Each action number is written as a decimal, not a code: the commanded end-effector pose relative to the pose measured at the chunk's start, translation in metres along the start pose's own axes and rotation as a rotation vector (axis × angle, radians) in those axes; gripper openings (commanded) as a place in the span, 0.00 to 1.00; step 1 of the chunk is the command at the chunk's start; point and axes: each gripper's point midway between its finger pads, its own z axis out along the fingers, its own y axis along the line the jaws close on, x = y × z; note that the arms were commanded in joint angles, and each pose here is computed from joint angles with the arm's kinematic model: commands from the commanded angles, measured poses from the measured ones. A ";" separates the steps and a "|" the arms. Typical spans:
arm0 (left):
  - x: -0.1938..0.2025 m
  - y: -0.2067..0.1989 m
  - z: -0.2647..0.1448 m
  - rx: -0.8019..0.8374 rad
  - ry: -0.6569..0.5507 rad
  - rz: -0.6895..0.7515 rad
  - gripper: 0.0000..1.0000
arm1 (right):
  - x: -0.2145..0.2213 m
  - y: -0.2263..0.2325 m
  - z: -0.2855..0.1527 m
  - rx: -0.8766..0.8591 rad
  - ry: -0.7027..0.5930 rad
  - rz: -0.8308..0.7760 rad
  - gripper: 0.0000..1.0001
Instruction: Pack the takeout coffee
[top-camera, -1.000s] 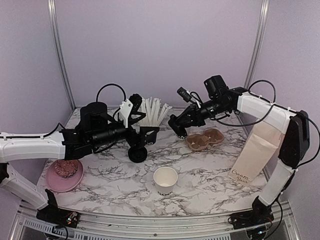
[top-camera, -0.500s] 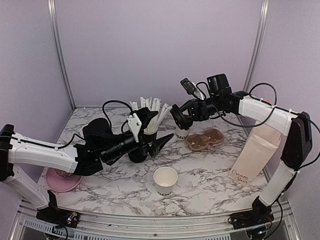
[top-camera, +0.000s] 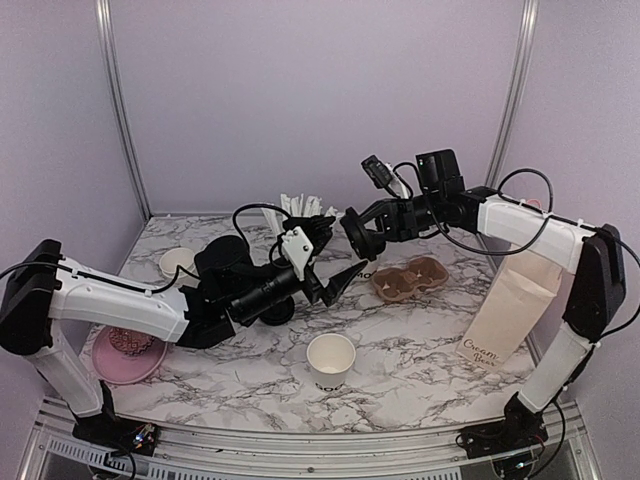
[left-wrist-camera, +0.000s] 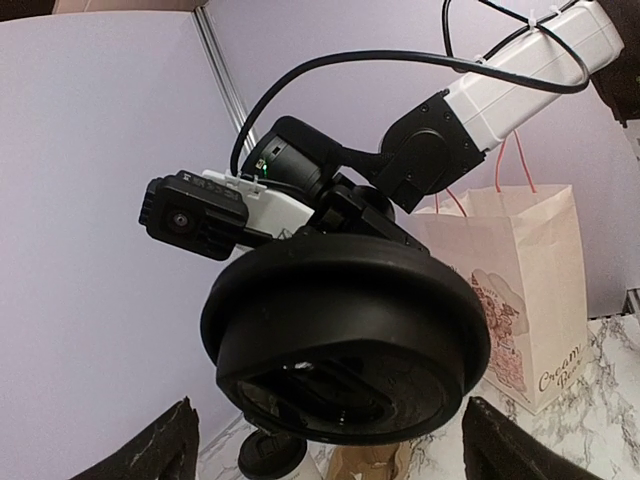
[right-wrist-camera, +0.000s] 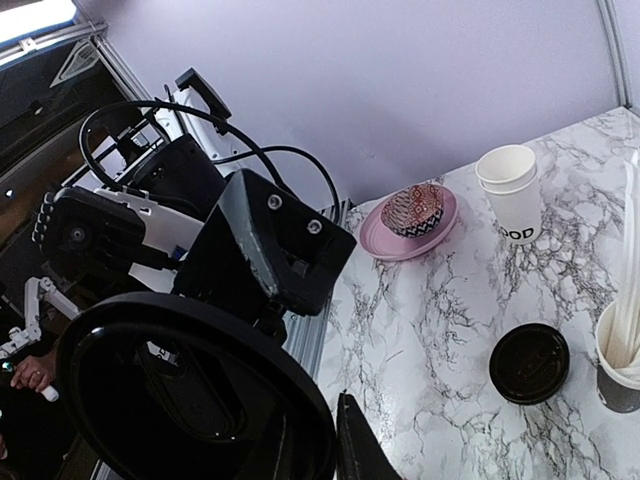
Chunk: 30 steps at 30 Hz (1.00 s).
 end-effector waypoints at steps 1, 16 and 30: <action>-0.026 0.006 0.008 -0.027 -0.093 -0.005 0.91 | -0.008 0.016 0.000 -0.033 -0.008 -0.037 0.14; -0.027 0.001 0.015 -0.005 -0.106 -0.035 0.80 | -0.004 0.014 0.001 -0.048 -0.011 -0.021 0.20; 0.019 -0.009 -0.031 0.121 0.418 -0.215 0.74 | 0.014 -0.037 -0.054 0.423 0.069 -0.223 0.56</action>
